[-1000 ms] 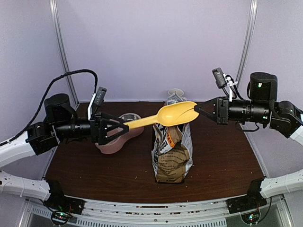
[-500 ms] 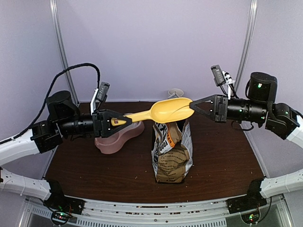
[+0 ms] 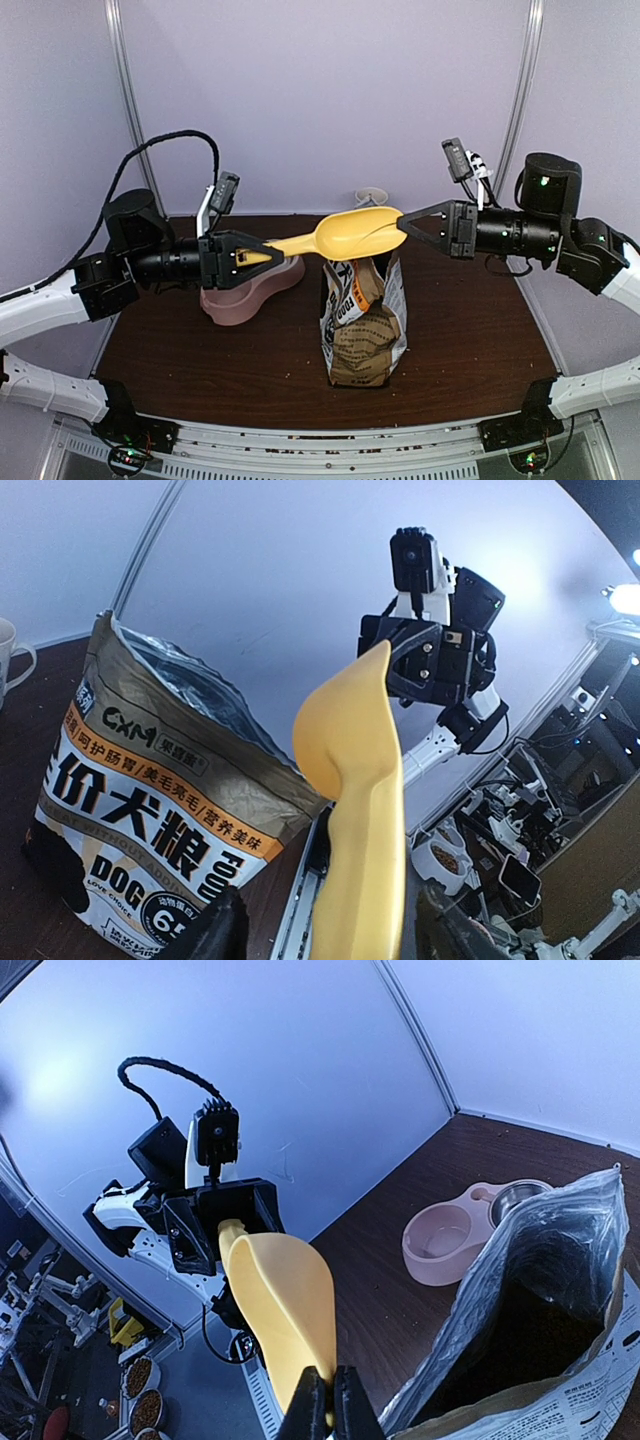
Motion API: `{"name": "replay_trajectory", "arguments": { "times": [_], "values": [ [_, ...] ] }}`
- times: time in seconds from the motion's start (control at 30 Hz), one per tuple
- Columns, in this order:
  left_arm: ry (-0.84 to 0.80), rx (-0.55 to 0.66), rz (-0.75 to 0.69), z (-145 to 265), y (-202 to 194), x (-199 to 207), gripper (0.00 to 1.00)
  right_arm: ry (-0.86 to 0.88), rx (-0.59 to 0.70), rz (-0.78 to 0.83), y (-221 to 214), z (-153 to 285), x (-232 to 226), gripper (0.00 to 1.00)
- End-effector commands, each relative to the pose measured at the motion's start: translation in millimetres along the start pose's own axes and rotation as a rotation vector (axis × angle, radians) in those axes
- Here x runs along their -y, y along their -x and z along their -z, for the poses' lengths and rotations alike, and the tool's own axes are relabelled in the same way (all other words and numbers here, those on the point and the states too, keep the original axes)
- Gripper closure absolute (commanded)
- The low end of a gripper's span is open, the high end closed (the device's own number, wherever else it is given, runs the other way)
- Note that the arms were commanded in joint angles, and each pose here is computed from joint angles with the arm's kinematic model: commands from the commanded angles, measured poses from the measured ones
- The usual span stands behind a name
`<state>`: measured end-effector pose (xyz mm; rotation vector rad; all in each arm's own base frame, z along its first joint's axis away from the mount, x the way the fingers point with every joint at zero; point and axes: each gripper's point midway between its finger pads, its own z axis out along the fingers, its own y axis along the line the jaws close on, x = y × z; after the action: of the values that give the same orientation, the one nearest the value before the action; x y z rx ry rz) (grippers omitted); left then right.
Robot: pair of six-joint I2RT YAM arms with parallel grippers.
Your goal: Serve the pet food
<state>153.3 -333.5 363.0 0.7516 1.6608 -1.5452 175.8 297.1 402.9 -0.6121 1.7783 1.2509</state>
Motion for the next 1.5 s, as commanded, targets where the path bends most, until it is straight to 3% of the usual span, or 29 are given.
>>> {"name": "replay_trajectory", "arguments": {
  "times": [0.0,0.17,0.4,0.53,0.9,1.3,1.4,1.47],
  "values": [
    [-0.049,0.051,-0.04,0,19,14,0.38,0.027,0.025,-0.003,5,-1,-4,1.0],
    [-0.057,0.051,-0.041,-2,19,15,0.38,0.014,0.023,-0.008,4,-4,0,1.0],
    [-0.068,0.053,-0.04,-2,20,17,0.54,-0.004,0.027,-0.012,4,-4,3,1.0],
    [-0.077,0.053,-0.037,-3,21,18,0.59,-0.01,0.028,-0.009,4,-4,5,1.0],
    [-0.093,0.049,-0.026,-6,20,20,0.49,-0.026,0.045,-0.023,5,-2,8,1.0],
    [-0.084,0.06,-0.018,-8,23,17,0.71,-0.049,0.037,-0.02,1,-3,13,1.0],
    [-0.018,0.106,0.001,-2,25,7,0.79,-0.106,0.039,-0.003,3,3,20,0.77],
    [0.024,0.141,0.01,4,29,2,0.83,-0.158,0.047,0.017,7,9,26,0.68]
  ]
}}
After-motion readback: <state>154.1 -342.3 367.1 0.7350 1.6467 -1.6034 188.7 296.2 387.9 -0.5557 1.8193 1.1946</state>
